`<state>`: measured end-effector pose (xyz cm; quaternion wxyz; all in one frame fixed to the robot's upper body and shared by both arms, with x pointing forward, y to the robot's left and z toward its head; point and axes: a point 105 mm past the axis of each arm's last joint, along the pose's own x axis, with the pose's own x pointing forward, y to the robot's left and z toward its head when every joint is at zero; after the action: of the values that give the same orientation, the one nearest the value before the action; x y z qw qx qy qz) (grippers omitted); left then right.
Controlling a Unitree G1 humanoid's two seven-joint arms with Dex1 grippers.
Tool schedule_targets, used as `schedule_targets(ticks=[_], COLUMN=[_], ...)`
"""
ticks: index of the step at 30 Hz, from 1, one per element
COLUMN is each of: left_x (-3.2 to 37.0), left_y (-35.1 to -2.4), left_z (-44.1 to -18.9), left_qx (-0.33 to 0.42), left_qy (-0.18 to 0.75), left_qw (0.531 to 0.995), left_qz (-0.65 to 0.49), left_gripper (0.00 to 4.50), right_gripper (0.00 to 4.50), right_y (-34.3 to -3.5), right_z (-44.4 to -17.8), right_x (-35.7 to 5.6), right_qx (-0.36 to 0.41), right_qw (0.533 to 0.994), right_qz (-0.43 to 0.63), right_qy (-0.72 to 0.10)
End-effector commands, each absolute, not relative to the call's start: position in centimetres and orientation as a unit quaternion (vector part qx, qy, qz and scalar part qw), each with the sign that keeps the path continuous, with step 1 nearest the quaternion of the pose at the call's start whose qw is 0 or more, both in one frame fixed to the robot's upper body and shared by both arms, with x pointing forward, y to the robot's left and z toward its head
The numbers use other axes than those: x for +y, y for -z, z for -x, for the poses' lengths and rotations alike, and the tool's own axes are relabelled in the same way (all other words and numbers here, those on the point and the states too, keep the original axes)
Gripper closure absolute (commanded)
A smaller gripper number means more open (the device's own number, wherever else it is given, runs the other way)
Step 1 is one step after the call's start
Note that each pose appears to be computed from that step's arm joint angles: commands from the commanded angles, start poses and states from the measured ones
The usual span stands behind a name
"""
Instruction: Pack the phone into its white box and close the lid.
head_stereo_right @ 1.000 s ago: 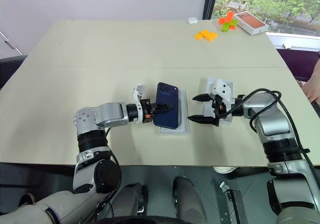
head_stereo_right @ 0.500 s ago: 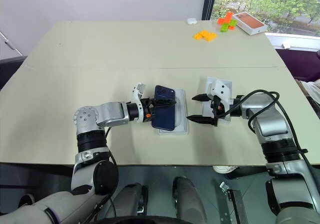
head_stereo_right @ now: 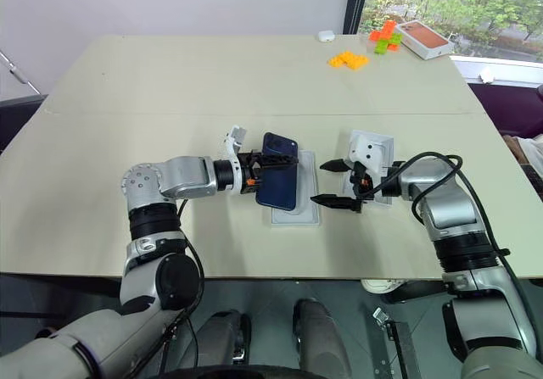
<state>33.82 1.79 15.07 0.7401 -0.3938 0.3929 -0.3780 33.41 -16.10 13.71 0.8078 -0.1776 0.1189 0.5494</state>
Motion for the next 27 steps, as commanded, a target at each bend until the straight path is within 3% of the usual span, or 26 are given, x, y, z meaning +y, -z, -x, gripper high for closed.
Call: schedule_targets(ticks=[1, 8, 12, 15, 18, 21, 27], left_x=[2.5, 1.9, 1.2, 2.3, 2.4, 2.4, 2.7], left_y=[-16.0, -16.1, -15.1, -14.8, -17.0, -18.0, -16.9], left_z=[-33.8, -33.6, -33.6, -34.1, -34.7, -34.3, -34.1], left_qx=[0.374, 0.384, 0.423, 0.422, 0.405, 0.394, 0.404], left_qy=[0.385, 0.392, 0.386, 0.353, 0.38, 0.395, 0.368], left_qw=[0.753, 0.753, 0.723, 0.754, 0.719, 0.739, 0.75], left_qz=[0.38, 0.362, 0.387, 0.357, 0.418, 0.378, 0.372], left_gripper=[0.81, 0.81, 0.81, 0.81, 0.81, 0.81, 0.81], right_gripper=[0.0, 0.0, 0.0, 0.0, 0.0, 0.0, 0.0], right_y=[-15.0, -15.1, -15.0, -15.0, -14.9, -14.8, -14.9], right_z=[-33.7, -34.0, -34.0, -33.9, -33.9, -34.0, -34.2], right_x=[-15.5, -15.1, -14.9, -14.9, -14.9, -14.9, -14.9], right_qx=[0.093, 0.09, 0.088, 0.088, 0.091, 0.092, 0.089], right_qw=[0.808, 0.809, 0.809, 0.809, 0.808, 0.808, 0.809], right_qz=[0.185, 0.183, 0.181, 0.181, 0.183, 0.183, 0.186], right_qy=[-0.551, -0.551, -0.552, -0.553, -0.553, -0.552, -0.55])
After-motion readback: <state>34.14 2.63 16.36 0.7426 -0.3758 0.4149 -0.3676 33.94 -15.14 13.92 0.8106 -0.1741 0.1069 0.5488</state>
